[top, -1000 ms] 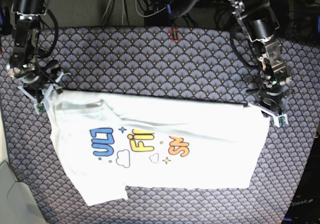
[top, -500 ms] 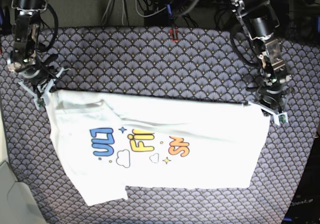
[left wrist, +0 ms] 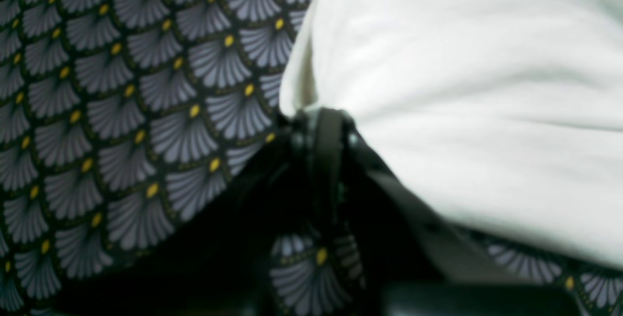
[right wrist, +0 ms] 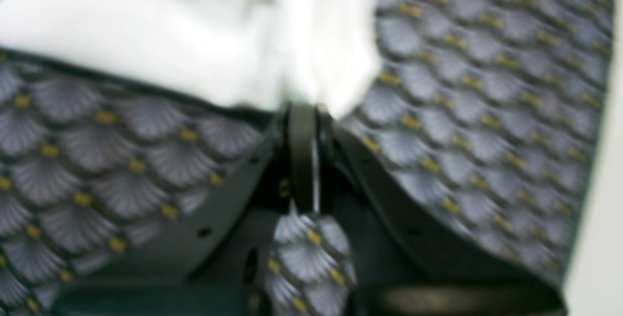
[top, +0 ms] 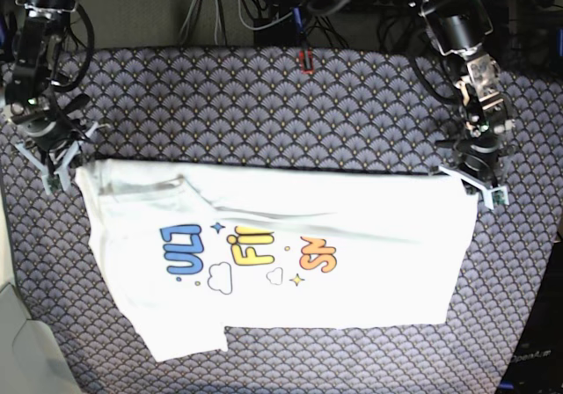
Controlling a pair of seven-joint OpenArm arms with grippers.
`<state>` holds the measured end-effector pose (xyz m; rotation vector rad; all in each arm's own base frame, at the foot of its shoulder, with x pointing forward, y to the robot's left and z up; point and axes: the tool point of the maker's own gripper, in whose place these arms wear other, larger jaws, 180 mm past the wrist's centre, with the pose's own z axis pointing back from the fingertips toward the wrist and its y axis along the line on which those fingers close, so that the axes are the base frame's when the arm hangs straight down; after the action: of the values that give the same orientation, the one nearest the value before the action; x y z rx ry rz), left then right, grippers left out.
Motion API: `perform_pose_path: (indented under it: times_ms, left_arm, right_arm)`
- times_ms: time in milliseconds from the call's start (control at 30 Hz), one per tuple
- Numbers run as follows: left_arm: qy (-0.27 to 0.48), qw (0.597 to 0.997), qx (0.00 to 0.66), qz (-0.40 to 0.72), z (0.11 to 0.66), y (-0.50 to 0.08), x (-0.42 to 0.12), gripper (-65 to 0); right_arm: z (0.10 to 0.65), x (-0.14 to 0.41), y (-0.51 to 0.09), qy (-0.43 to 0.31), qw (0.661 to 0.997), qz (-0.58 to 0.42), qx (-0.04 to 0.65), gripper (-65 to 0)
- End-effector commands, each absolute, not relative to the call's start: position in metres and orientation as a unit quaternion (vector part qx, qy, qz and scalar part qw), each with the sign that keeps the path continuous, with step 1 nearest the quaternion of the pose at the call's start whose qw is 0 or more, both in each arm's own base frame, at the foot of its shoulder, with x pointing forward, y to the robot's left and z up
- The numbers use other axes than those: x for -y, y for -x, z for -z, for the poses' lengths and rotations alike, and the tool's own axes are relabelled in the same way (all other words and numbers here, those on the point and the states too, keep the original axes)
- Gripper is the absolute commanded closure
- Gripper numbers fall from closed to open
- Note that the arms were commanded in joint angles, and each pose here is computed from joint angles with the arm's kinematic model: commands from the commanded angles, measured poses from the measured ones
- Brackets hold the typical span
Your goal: Fold the T-shirt properly
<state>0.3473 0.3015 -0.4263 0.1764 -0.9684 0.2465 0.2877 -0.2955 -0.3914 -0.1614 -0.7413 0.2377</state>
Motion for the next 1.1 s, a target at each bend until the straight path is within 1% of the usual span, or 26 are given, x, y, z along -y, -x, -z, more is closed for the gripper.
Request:
perform_pose_path:
  times_ms: [0, 233, 500, 567, 700, 800, 900, 1067]
  left_arm:
    - [-0.098, 0.871, 0.466, -0.119, 0.42, -0.349, -0.31, -0.3]
    - [-0.102, 0.876, 0.456, -0.116, 0.427, -0.337, -0.311, -0.3]
    - [-0.106, 0.875, 0.458, -0.114, 0.425, -0.334, -0.312, -0.3]
    - [-0.106, 0.876, 0.457, -0.114, 0.425, -0.333, -0.312, -0.3]
    - [-0.106, 0.876, 0.457, -0.114, 0.425, -0.333, -0.312, -0.3]
    - [-0.106, 0.876, 0.457, -0.114, 0.425, -0.333, -0.312, -0.3]
    - [-0.106, 0.876, 0.457, -0.114, 0.425, -0.333, -0.312, -0.3]
    - [-0.106, 0.876, 0.457, -0.114, 0.425, -0.333, -0.312, -0.3]
  right_arm:
    - [0.377, 0.297, -0.296, 0.083, 0.911, -0.124, 0.384, 0.0]
    - [0.381, 0.286, -0.276, 0.079, 0.913, -0.133, 0.378, 0.0]
    - [0.379, 0.287, -0.28, 0.083, 0.912, -0.134, 0.378, 0.0]
    - [0.379, 0.288, -0.279, 0.084, 0.913, -0.134, 0.377, -4.4]
    - [0.372, 0.289, -0.289, 0.085, 0.908, -0.133, 0.388, -19.8]
    - [0.367, 0.29, -0.294, 0.088, 0.905, -0.133, 0.395, -29.6]
    - [0.361, 0.292, -0.302, 0.091, 0.901, -0.133, 0.402, -33.7]
    - [0.37, 0.304, -0.313, 0.087, 0.908, -0.118, 0.392, -33.7]
